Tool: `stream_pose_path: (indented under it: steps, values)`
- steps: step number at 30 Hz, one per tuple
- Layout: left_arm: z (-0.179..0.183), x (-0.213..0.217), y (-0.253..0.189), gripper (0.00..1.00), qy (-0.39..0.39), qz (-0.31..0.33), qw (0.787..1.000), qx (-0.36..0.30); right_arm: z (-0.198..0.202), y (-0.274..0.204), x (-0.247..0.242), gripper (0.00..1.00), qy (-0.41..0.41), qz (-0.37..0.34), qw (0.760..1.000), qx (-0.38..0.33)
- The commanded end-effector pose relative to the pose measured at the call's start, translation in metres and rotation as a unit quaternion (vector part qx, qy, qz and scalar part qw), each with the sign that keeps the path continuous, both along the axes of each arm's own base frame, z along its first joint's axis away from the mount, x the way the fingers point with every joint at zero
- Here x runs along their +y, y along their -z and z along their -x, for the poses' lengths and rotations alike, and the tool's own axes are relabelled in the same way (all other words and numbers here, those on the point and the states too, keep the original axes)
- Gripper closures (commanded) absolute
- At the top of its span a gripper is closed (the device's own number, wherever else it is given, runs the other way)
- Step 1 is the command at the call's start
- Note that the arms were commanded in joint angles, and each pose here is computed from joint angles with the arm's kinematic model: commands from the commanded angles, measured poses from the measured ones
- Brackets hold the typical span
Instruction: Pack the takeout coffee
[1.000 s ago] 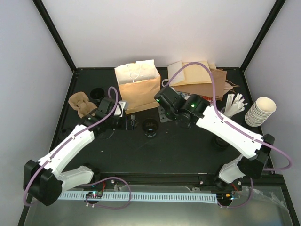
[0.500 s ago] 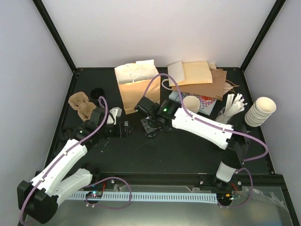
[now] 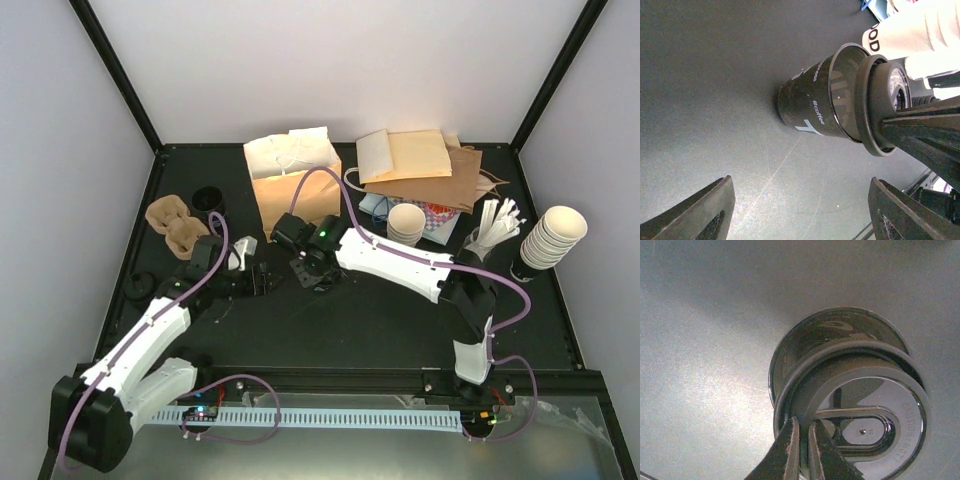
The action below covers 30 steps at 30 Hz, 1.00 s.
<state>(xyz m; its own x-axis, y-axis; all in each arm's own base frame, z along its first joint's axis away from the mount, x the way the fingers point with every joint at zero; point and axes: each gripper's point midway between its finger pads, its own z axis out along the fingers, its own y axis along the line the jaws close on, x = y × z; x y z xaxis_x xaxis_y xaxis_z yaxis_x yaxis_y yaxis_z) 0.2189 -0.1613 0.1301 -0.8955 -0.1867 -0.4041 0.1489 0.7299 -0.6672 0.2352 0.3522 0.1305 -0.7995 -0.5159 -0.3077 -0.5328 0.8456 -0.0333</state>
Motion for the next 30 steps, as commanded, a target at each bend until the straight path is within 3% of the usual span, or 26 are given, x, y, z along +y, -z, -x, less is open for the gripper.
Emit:
stream_pose_path:
  steps: [1, 8, 15, 30]
  values:
    - [-0.010, -0.012, -0.008, 0.26, 0.028, 0.044, 0.999, -0.004, -0.009, -0.010, 0.010, 0.98, 0.000, -0.016, 1.000, -0.016]
    - [-0.017, -0.016, -0.007, 0.30, 0.042, 0.052, 0.998, 0.000, -0.022, -0.022, 0.008, 0.98, 0.012, -0.004, 0.999, -0.047]
    - [-0.022, -0.023, -0.016, 0.34, 0.058, 0.072, 0.996, -0.001, -0.023, -0.025, 0.024, 0.98, 0.002, -0.038, 0.999, -0.031]
    - [-0.037, -0.020, -0.019, 0.40, 0.030, 0.062, 0.998, 0.001, -0.017, -0.002, 0.003, 0.97, -0.004, 0.015, 1.000, -0.023]
